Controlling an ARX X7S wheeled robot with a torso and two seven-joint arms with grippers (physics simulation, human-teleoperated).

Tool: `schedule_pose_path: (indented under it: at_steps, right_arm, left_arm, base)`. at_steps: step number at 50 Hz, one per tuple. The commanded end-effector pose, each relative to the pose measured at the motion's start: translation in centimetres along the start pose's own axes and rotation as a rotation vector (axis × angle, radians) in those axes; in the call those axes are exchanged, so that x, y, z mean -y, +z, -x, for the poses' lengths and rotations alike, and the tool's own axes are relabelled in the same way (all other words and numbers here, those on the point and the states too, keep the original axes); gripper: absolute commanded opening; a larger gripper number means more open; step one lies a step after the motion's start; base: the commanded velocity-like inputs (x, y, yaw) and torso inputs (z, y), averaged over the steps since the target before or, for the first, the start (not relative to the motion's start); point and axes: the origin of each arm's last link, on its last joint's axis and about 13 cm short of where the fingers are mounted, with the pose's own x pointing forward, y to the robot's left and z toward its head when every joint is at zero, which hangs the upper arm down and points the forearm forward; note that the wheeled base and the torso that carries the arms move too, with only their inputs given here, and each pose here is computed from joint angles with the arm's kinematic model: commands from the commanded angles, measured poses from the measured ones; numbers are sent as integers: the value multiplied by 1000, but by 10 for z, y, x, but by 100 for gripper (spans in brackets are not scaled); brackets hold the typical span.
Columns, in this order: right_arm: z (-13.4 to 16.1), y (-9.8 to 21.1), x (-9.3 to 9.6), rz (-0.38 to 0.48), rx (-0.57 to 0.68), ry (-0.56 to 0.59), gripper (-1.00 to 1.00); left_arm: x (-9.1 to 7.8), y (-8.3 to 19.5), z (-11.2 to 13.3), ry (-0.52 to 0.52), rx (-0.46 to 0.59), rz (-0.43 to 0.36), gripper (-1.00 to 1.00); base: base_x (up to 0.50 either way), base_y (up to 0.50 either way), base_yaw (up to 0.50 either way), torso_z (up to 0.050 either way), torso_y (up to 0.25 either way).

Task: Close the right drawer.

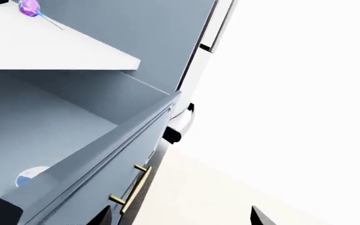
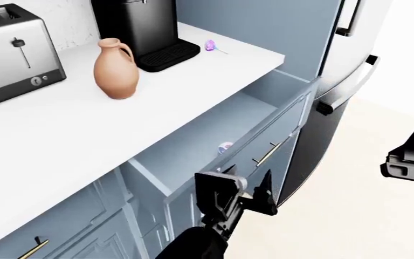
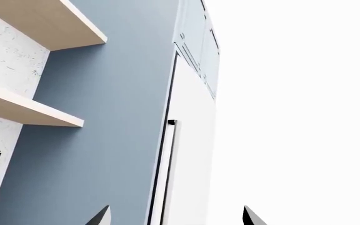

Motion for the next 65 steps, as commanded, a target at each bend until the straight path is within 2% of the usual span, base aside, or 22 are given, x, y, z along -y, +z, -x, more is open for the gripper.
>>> schedule_pose_path:
  at_steps: [1,20,28,37,42,47,55,65]
  right_arm:
    - [0,0,-1,0,1,-1,100]
    - [0,1,-2,-4,-1,1,100]
    - [-2,2,-2,0,-1,5,100]
    - [-3,3,-4,3,0,11,100]
    - [-3,3,-4,0,3,9,100]
    - [-3,3,-4,0,3,7,100]
    - [-4,4,-5,-3,10,7,100]
    - [-6,5,-6,-7,17,10,100]
  left_arm:
    - [-31,20,-4,205,81,16,100]
    - [-50,57,-9,335,208,8,100]
    - [-57,68,-15,295,195,-30,100]
    - [-69,78,-19,305,184,-68,100]
    - [-80,80,-25,325,102,-95,100]
    - [-81,79,-24,306,30,-63,100]
    - [-82,75,-18,271,-67,-109,100]
    - [-91,71,-13,283,-116,-109,100]
  base:
    - [0,0,0,0,0]
    - [0,0,0,0,0]
    - [0,0,0,0,1]
    - [0,0,0,0,0]
    - [0,0,0,0,0]
    - [0,0,0,0,0]
    - [0,0,0,0,0]
    - [0,0,0,0,0]
